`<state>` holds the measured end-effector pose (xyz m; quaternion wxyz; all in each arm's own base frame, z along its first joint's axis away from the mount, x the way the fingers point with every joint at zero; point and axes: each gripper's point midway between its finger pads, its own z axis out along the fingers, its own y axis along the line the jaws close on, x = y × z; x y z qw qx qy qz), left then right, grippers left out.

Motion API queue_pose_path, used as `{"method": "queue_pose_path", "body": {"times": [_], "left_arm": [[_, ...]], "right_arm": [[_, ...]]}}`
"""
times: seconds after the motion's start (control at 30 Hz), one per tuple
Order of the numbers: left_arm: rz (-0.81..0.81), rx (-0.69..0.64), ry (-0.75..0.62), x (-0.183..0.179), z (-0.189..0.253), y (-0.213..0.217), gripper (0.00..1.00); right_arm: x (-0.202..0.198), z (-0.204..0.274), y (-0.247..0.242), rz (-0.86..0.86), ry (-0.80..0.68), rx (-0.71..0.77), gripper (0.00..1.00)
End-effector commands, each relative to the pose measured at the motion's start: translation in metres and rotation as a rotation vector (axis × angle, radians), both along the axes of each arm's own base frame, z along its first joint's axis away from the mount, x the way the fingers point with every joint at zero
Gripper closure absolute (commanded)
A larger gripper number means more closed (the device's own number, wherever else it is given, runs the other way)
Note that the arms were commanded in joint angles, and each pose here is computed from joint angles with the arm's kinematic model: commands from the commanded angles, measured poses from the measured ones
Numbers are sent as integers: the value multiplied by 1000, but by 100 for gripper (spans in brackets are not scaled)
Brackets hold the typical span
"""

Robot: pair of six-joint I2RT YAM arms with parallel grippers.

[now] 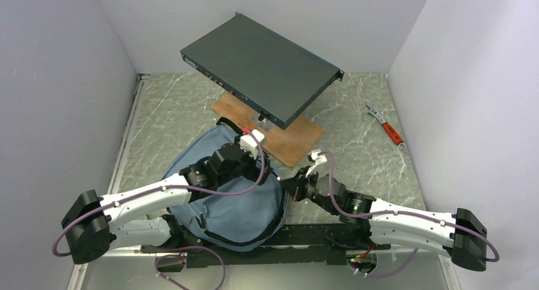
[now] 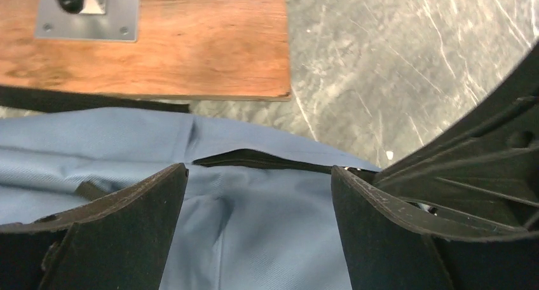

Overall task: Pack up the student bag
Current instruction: Zip the student bag at the center of the board.

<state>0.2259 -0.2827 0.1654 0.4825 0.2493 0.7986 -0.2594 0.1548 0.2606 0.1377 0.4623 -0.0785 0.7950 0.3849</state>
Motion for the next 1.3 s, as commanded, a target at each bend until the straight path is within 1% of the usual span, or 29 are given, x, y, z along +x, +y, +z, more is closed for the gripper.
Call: {"method": "queue_pose_path", "body": {"times": [0.0,0.07,0.13,0.2,0.27,0.33,0.4,0.5,0.6,0.73,0.83,0.97,1.1,1.27], "left_arm": [[108,34,1,17,16,-11,15],[300,103,228,18,10,-2,26],[366,137,385,8,9,-11,30],[394,103,472,-3,6,-24,28],[431,36,519,-8,4,-33,26],[498,2,571,-11,0,-33,27],[555,-24,581,-12,-1,-30,28],[566,-104,527,-14,6,-29,30],[605,-159,490,-12,13,-18,28],[675,-240,496,-14,13,-2,31],[671,-295,506,-17,13,1,30],[677,-295,562,-20,11,-3,26],[723,-263,647,-22,3,-8,27],[756,-204,661,-20,-3,-11,26]], "right_arm": [[-4,10,0,65,-51,-58,100],[-2,12,-3,59,-65,-86,100],[-2,14,-3,64,-79,-91,100],[-2,15,-2,74,-93,-92,100],[-1,15,-1,84,-104,-98,100],[-2,16,2,101,-118,-106,100],[-3,18,4,122,-136,-108,100],[-4,18,5,138,-154,-105,100],[-8,18,6,169,-171,-108,100],[-21,26,19,282,-230,-66,100],[-31,33,30,372,-252,-54,100],[-41,33,40,452,-259,-53,100],[-46,34,44,503,-274,-62,100],[-47,35,42,527,-306,-103,100]]}}
